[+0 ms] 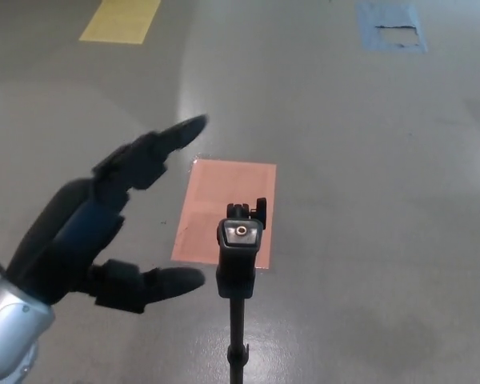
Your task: The robot uses its left hand to grab the top of a phone stand kept on the floor and rotates it anti-clockwise
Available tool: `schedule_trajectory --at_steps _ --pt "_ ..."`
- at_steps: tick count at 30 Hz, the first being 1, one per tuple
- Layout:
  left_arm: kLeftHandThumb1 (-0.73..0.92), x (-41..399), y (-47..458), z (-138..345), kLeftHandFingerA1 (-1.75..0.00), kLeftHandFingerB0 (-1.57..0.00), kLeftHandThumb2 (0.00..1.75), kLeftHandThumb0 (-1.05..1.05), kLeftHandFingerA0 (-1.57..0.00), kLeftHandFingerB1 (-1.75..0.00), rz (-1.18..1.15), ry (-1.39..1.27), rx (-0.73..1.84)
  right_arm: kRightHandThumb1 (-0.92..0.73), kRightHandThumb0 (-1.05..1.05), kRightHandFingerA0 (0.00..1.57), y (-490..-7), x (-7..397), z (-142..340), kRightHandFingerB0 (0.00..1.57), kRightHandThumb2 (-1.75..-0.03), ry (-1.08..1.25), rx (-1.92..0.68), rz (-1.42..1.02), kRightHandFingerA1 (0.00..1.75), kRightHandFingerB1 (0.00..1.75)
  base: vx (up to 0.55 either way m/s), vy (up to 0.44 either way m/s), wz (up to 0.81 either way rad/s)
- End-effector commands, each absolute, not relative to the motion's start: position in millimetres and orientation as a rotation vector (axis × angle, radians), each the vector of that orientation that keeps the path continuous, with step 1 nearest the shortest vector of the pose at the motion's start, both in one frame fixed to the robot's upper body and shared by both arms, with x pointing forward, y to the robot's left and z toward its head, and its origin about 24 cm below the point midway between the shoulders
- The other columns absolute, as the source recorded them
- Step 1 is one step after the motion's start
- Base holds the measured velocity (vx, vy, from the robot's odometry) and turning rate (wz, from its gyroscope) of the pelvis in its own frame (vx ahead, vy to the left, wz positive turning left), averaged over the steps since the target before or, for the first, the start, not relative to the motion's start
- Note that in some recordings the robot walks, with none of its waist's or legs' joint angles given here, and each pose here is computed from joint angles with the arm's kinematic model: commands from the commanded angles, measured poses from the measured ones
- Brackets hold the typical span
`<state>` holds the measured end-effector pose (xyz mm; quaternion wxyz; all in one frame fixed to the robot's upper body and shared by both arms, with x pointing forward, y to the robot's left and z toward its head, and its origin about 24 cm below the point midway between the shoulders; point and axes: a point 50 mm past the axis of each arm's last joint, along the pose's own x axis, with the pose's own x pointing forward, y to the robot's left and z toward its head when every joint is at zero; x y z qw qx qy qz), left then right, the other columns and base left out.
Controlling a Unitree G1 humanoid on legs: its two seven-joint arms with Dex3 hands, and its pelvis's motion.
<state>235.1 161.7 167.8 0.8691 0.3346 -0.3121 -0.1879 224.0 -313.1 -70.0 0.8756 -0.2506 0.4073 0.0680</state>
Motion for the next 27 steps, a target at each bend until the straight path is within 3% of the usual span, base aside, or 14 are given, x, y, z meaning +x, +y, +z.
schedule_trajectory --at_steps 1,2,16,17,18,19,21,27 --pt "0.26 218.4 146.7 195.5 -0.33 0.00 0.68 -0.26 -0.01 -0.40 -0.462 -0.814 0.774 -0.61 -0.72 0.06 -325.3 225.8 -61.7 0.00 -0.94 0.855 -0.549 0.132 0.43 0.17 0.00 0.000 0.00" --pt "0.37 217.7 146.1 196.4 -0.23 -0.04 0.58 -0.30 -0.09 -0.32 -0.462 -0.820 0.778 -0.62 -0.72 0.03 -325.5 225.6 -61.7 0.00 -0.94 0.855 -0.548 0.131 0.41 0.16 0.00 0.000 0.00" --pt "0.34 219.3 138.4 198.7 -0.29 -0.04 0.61 -0.40 -0.08 -0.25 -0.500 -0.820 0.802 -0.62 -0.71 0.02 -325.7 225.6 -61.9 0.00 -0.94 0.861 -0.556 0.131 0.41 0.17 0.00 0.000 0.00" --pt "0.40 220.0 137.6 198.6 -0.28 0.00 0.53 -0.38 -0.08 -0.30 -0.500 -0.818 0.813 -0.61 -0.73 0.02 -325.8 226.2 -61.4 0.01 -0.93 0.860 -0.548 0.130 0.38 0.15 0.00 0.000 0.00" --pt "0.40 220.5 137.1 198.5 -0.28 0.00 0.53 -0.38 -0.08 -0.30 -0.501 -0.817 0.821 -0.61 -0.73 0.02 -325.8 226.6 -61.1 0.01 -0.93 0.859 -0.542 0.129 0.38 0.15 0.00 0.000 0.00" --pt "0.28 222.2 135.0 198.0 -0.32 0.00 0.64 -0.42 -0.06 -0.25 -0.504 -0.818 0.855 -0.61 -0.71 0.03 -325.7 227.5 -60.8 0.00 -0.93 0.861 -0.539 0.127 0.42 0.17 0.00 0.000 0.00" --pt "0.35 223.2 133.9 197.7 -0.31 0.00 0.64 -0.40 -0.07 -0.24 -0.506 -0.820 0.866 -0.61 -0.72 0.02 -325.8 227.9 -60.5 0.00 -0.93 0.863 -0.541 0.126 0.41 0.16 0.00 0.000 0.00" --pt "0.30 227.1 126.2 192.7 -0.29 -0.03 0.63 -0.39 -0.08 -0.28 -0.526 -0.796 0.874 -0.61 -0.74 0.03 -325.8 228.1 -60.2 0.02 -0.93 0.861 -0.546 0.131 0.40 0.16 0.00 0.000 0.00"
